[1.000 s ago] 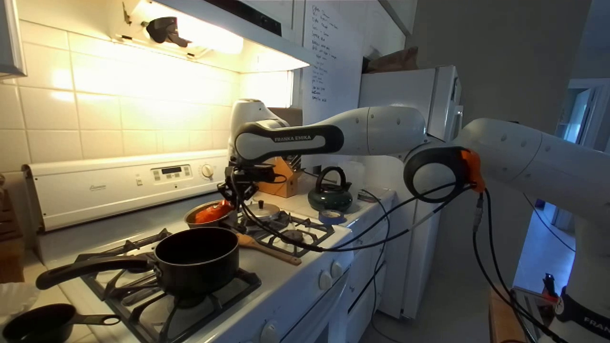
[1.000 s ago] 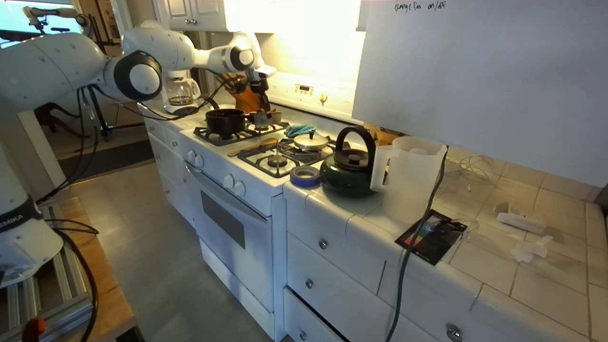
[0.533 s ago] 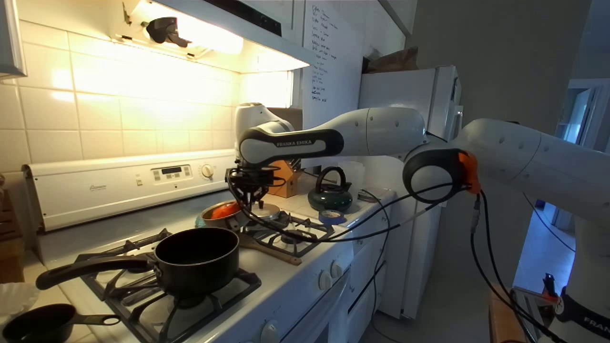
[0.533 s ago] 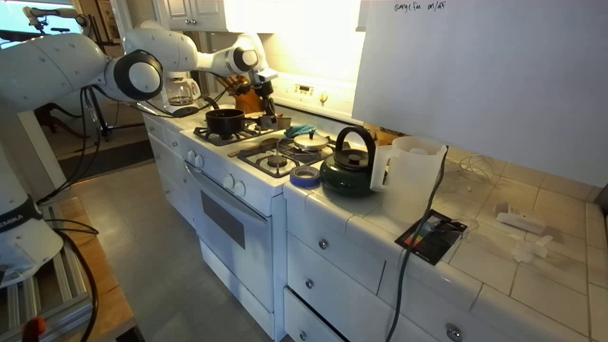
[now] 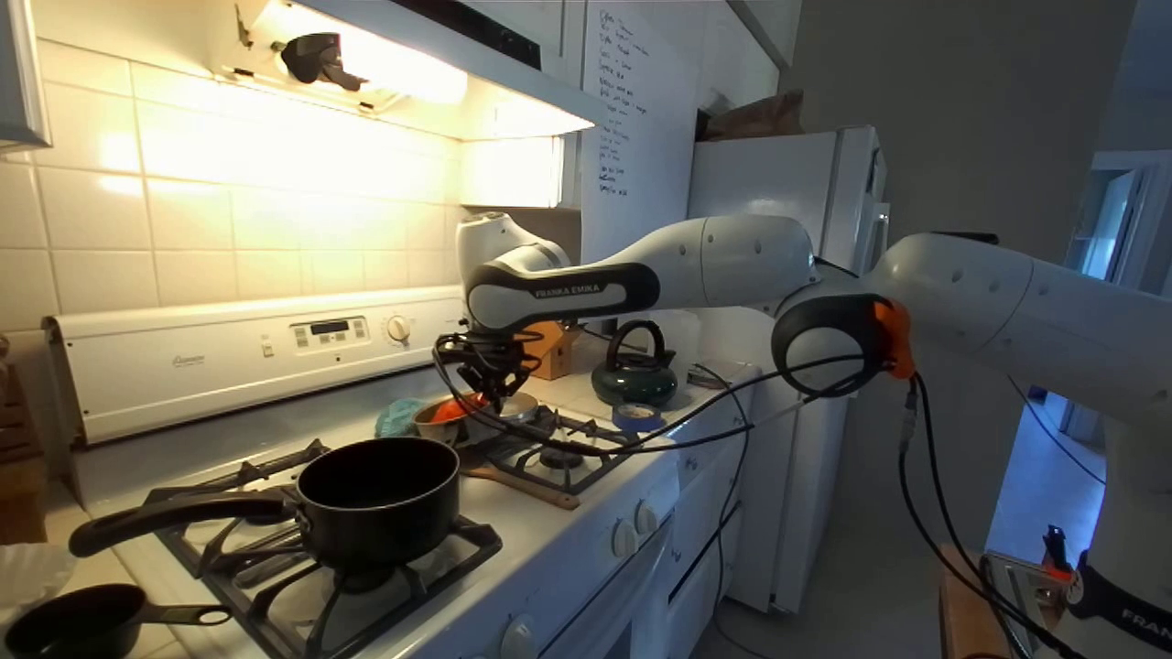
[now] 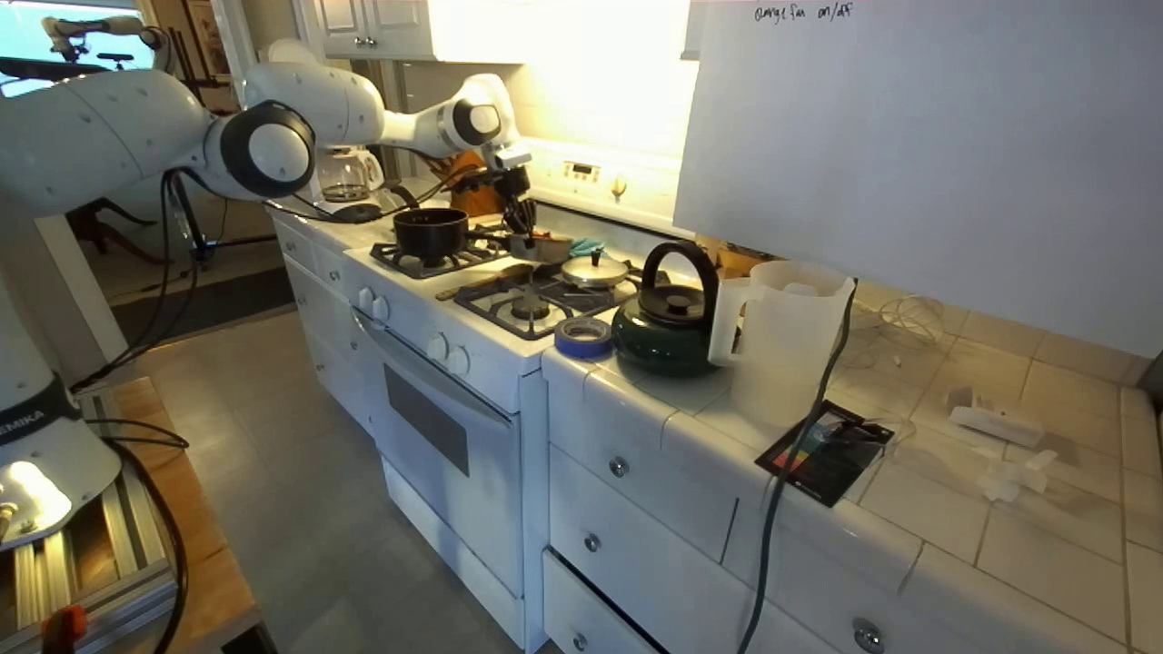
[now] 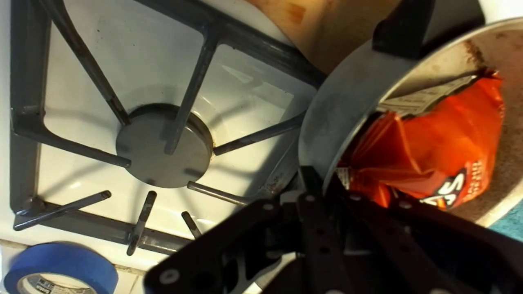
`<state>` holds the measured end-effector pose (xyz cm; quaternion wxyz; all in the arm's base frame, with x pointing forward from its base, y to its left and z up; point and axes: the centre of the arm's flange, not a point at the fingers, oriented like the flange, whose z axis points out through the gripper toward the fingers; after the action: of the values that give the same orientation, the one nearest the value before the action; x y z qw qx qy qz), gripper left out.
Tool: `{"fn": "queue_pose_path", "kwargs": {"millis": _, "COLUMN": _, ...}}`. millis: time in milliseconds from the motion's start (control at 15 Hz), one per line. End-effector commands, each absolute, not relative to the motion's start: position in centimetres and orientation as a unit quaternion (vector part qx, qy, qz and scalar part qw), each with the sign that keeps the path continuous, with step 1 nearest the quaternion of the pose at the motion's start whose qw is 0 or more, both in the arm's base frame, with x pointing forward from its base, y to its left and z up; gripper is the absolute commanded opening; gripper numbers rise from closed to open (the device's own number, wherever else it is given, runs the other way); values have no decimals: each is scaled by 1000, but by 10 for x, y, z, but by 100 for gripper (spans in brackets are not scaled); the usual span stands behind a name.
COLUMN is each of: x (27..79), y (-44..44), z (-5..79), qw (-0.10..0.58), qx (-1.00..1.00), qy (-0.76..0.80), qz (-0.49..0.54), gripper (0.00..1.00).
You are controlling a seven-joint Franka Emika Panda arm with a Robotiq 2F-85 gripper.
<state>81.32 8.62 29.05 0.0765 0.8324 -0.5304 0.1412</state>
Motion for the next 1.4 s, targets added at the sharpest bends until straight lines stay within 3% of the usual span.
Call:
{"fn": "queue_pose_path", "kwargs": {"millis": 0, "x": 813, "y": 86, "z": 290, "qw": 77, "qx": 832, "qy": -531, "qz": 141, "gripper": 7}}
{"fn": "queue_pose_path", "kwargs": {"millis": 267, "x": 813, "y": 86, "z": 291, "qw": 76, "qx": 831, "qy": -532, "qz": 142, "gripper": 7}}
{"fn": "queue_pose_path", "kwargs": {"millis": 333, "x": 813, "y": 86, "z": 291, "qw": 76, "qx": 831, "qy": -532, "qz": 142, "gripper": 2}}
{"fn": "queue_pose_path", "kwargs": {"millis": 867, "x": 748, "y": 74, "z": 335, "qw": 45, "qx": 798, "qy": -551, "qz": 238, "gripper": 2}}
{"fn": "queue_pose_path", "kwargs": {"millis": 1333, "x": 756, "y": 69, "z": 331, "qw": 2, "qx": 827, "qy": -496, "qz": 263, "gripper": 2}}
